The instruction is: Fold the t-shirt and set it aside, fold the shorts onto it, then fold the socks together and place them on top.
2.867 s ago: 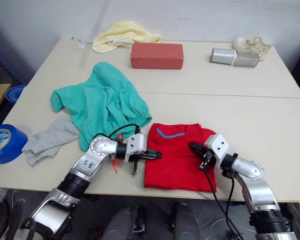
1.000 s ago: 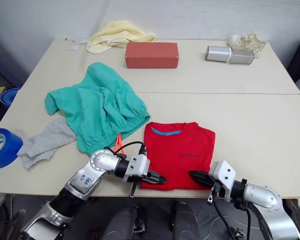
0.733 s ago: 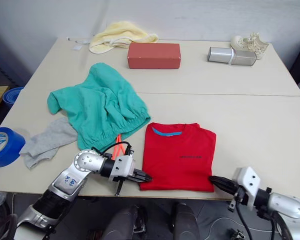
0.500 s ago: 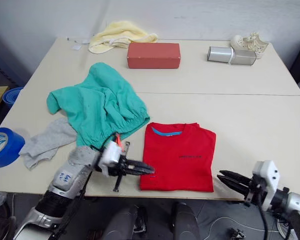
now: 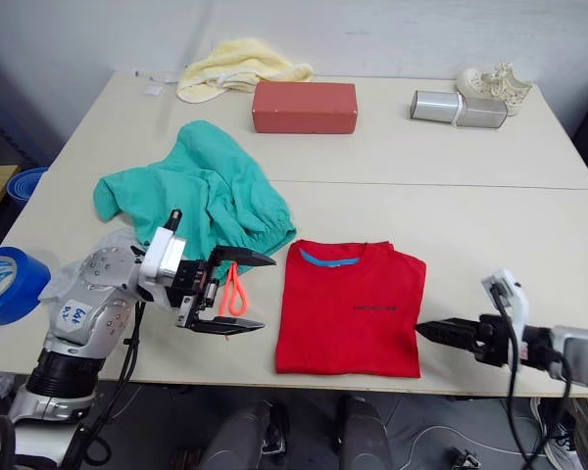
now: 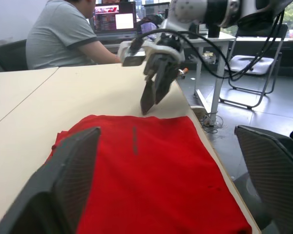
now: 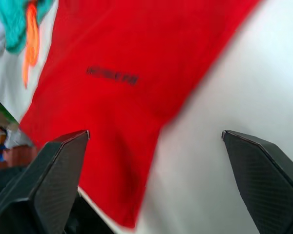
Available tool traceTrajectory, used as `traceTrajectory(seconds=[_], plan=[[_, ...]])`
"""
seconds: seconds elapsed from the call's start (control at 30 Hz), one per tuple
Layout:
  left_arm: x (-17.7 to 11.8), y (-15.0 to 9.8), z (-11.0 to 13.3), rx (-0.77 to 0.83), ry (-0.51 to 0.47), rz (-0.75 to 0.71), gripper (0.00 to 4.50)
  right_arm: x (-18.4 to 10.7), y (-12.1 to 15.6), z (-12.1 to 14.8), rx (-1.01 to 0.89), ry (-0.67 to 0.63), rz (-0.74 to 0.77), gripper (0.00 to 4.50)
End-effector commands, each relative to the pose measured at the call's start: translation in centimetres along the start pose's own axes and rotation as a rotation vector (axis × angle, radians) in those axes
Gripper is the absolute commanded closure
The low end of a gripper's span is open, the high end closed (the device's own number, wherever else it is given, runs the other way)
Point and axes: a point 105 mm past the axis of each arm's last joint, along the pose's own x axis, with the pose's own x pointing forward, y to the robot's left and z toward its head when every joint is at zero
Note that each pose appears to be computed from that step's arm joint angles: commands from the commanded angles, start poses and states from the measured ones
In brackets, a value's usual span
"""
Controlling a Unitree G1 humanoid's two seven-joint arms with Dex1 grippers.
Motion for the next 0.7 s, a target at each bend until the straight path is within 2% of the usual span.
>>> traceTrajectory(seconds=[0.03,0.27,0.3,0.37,0.5,0.7], plan=[[0.2,-0.8,1.2,0.036,-0.022,-0.035,0.02,2.0,-0.1,-1.3,0.035,0.075,-0.002,0.00],[-0.2,-1.1,1.2,0.052,0.002,-0.014,0.02,5.2,1.7,-2.4,0.005,0.215,0.078,0.00],[-0.3,-1.0,1.2,0.054,0.006,-0.004,0.00,5.7,2.1,-2.7,0.000,0.232,0.092,0.39],[-0.3,-1.1,1.0,0.048,0.011,0.001,0.00,6.6,2.6,-2.7,-0.013,0.244,0.113,0.79],[-0.2,-1.3,0.8,0.044,0.017,-0.002,0.00,7.4,1.9,-2.2,-0.033,0.214,0.060,2.26],[-0.1,-1.2,0.5,0.040,0.019,0.001,0.00,5.0,0.4,-0.4,-0.062,0.110,-0.021,4.33]])
